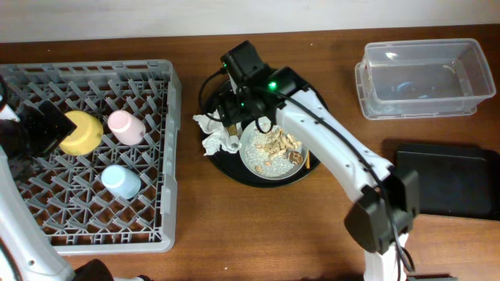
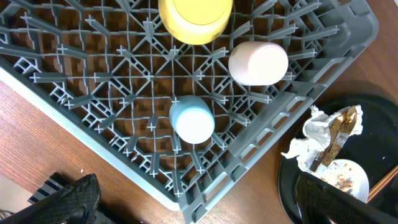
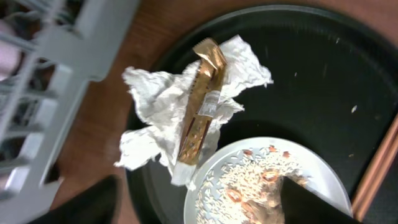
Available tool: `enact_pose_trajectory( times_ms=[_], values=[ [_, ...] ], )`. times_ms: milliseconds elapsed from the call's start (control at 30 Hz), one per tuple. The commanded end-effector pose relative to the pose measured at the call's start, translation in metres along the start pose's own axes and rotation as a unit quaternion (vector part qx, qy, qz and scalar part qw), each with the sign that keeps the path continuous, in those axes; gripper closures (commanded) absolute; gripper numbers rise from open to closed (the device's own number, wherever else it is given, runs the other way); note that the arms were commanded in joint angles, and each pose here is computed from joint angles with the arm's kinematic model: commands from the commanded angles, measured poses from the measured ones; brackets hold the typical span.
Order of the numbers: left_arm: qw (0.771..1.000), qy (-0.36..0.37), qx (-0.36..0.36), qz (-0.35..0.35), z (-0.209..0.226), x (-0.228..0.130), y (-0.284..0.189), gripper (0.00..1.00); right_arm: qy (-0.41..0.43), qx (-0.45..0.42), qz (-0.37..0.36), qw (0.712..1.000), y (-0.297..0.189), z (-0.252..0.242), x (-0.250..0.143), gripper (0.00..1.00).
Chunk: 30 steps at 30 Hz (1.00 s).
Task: Sort waste into correct bins and load items into the dishwasher rack
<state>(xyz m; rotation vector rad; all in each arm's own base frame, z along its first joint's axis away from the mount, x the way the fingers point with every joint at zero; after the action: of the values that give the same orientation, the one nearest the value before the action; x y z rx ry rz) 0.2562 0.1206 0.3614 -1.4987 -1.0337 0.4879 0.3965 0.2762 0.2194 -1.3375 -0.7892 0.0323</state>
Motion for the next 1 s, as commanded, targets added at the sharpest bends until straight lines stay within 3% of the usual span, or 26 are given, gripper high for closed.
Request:
enact_pose_trajectory(
  times_ms=[0,267,500,733,833,933,967],
  values=[
    [1.0,-0.007,0.003,-0.003,0.002,0.001,0.0,0.0,0.015,-0.016,0.008,1.0,0.025,-0.001,0.002,0.36],
    [1.0,-0.007,0.003,-0.003,0.002,0.001,0.0,0.0,0.042,0.006,0.045,0.998,0.094,0.009,-0.013,0.47],
    [1.0,-0.007,0.003,-0.003,0.002,0.001,0.0,0.0,0.05,0.005,0.065,0.997,0.116,0.011,-0.024,0.62],
    [1.0,-0.007,0.003,-0.003,0.002,0.001,0.0,0.0,0.033,-0.012,0.085,0.996,0.134,0.023,-0.037,0.66],
    [1.0,-0.007,0.003,-0.003,0.002,0.001,0.0,0.0,0.033,-0.015,0.086,0.996,0.135,0.021,-0.038,0.75],
    [1.0,-0.007,0.003,-0.003,0.002,0.001,0.0,0.0,0.033,-0.026,0.079,0.996,0.132,0.018,-0.033,0.96],
    [1.0,-0.007,0.003,-0.003,0.002,0.001,0.0,0.0,0.034,-0.026,0.077,0.996,0.13,0.017,-0.031,0.96]
  ],
)
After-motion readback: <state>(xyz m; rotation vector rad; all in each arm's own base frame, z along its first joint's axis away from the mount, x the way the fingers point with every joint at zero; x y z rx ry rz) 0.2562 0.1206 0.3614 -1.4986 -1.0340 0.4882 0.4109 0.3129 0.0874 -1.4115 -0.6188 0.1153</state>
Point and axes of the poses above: each gripper's point midway between its finger pads, its own y axis out along the fingers, its own z axis along the line the jaws close on, x = y × z, the point moved 6 cm from there along -y, back along the fingers, and after that the axes turned 10 degrees about -y, right-handed, at the moved point
